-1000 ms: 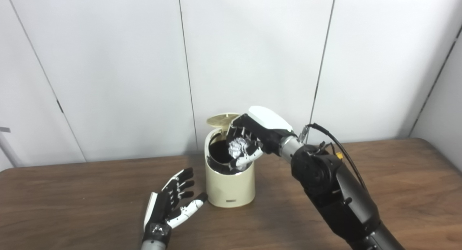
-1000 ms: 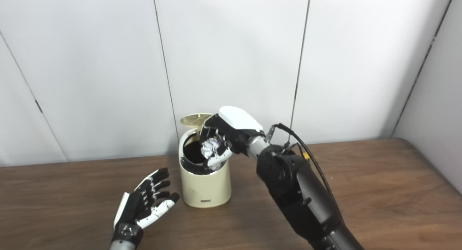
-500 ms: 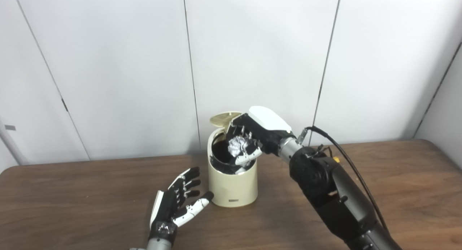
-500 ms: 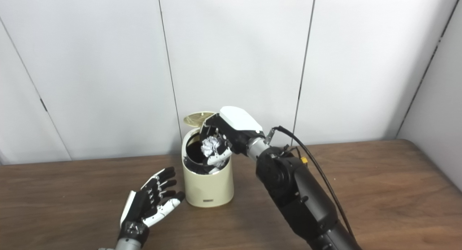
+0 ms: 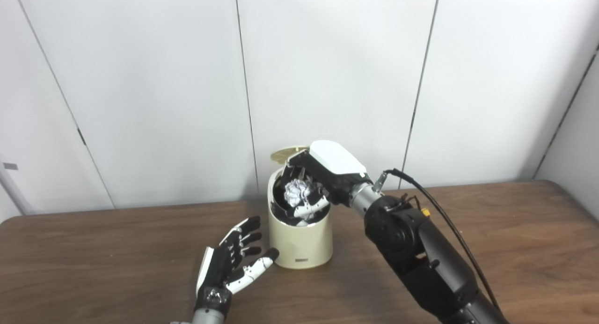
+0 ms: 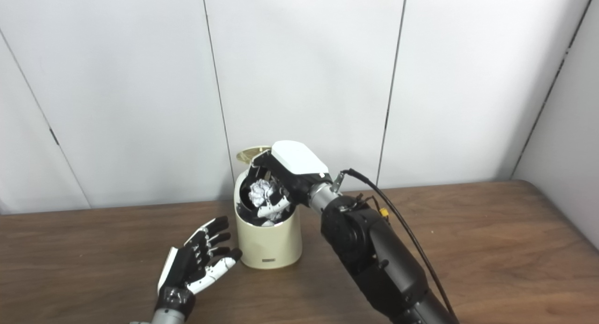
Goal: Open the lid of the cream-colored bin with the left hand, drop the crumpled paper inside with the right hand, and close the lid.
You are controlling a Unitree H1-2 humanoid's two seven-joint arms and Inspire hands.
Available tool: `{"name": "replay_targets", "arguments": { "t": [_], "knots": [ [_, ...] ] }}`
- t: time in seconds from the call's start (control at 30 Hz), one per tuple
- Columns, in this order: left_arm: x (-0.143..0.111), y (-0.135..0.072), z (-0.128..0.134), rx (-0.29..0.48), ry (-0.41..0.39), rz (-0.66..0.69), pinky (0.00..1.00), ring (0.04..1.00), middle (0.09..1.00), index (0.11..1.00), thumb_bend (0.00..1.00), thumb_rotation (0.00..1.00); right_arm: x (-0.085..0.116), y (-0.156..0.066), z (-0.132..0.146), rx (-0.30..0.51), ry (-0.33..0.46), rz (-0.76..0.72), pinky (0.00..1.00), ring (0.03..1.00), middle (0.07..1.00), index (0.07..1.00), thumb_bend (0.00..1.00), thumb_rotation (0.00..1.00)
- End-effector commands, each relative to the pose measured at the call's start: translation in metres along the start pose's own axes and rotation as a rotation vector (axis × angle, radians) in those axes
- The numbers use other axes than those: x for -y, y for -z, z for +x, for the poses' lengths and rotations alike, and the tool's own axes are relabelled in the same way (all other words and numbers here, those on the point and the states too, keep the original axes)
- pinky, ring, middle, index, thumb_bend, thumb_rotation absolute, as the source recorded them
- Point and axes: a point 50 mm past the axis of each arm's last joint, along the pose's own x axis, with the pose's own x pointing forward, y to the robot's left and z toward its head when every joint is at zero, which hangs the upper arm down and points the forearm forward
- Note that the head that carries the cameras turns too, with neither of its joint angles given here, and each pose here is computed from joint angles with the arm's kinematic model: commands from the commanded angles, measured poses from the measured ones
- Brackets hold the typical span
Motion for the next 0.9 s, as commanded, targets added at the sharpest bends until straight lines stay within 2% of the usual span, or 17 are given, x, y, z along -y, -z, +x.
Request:
{"name": "replay_targets", "arguments": {
  "t": [0.0,0.07,0.2,0.23,0.27,0.3,0.37,0.53,0.87],
  "knots": [
    [0.0017,-0.0218,0.0115,0.103,0.006,0.0,0.75,0.824,0.863,0.872,0.71,0.27,0.0148,-0.011,0.0055,0.062,0.071,-0.025,0.35,0.402,0.508,0.501,0.52,0.0],
    [0.0016,-0.0217,0.0114,0.106,0.006,-0.002,0.75,0.825,0.862,0.871,0.71,0.26,0.0125,-0.0104,0.005,0.061,0.069,-0.033,0.35,0.401,0.506,0.506,0.52,0.0],
    [0.0011,-0.0219,0.0109,0.104,0.004,0.001,0.74,0.818,0.859,0.868,0.71,0.26,0.011,-0.0098,0.0037,0.024,0.01,-0.122,0.35,0.417,0.522,0.52,0.52,0.0],
    [0.0008,-0.0216,0.0108,0.104,0.005,0.0,0.74,0.819,0.86,0.87,0.71,0.26,0.0109,-0.0091,0.0035,0.02,0.001,-0.133,0.42,0.527,0.606,0.509,0.52,0.06],
    [0.0005,-0.0214,0.0107,0.104,0.006,0.001,0.74,0.821,0.862,0.872,0.71,0.26,0.011,-0.0086,0.0031,0.02,-0.005,-0.142,0.47,0.611,0.672,0.6,0.73,0.04],
    [0.0003,-0.0214,0.0108,0.104,0.006,0.003,0.75,0.821,0.86,0.871,0.71,0.26,0.0111,-0.0084,0.0027,0.017,-0.01,-0.15,0.5,0.654,0.707,0.636,0.81,0.04],
    [0.0,-0.0214,0.0109,0.104,0.005,0.007,0.75,0.818,0.857,0.868,0.72,0.27,0.0113,-0.0083,0.0023,0.017,-0.016,-0.16,0.53,0.699,0.748,0.67,0.86,0.05],
    [-0.0006,-0.0211,0.0112,0.104,0.007,0.001,0.73,0.818,0.856,0.867,0.71,0.26,0.012,-0.0097,0.0001,0.018,-0.019,-0.172,0.53,0.731,0.799,0.696,0.88,0.06],
    [-0.0013,-0.0211,0.0112,0.105,0.008,0.016,0.74,0.814,0.852,0.865,0.73,0.29,0.012,-0.0109,-0.0025,0.013,-0.026,-0.183,0.5,0.718,0.806,0.703,0.88,0.07]
  ]
}}
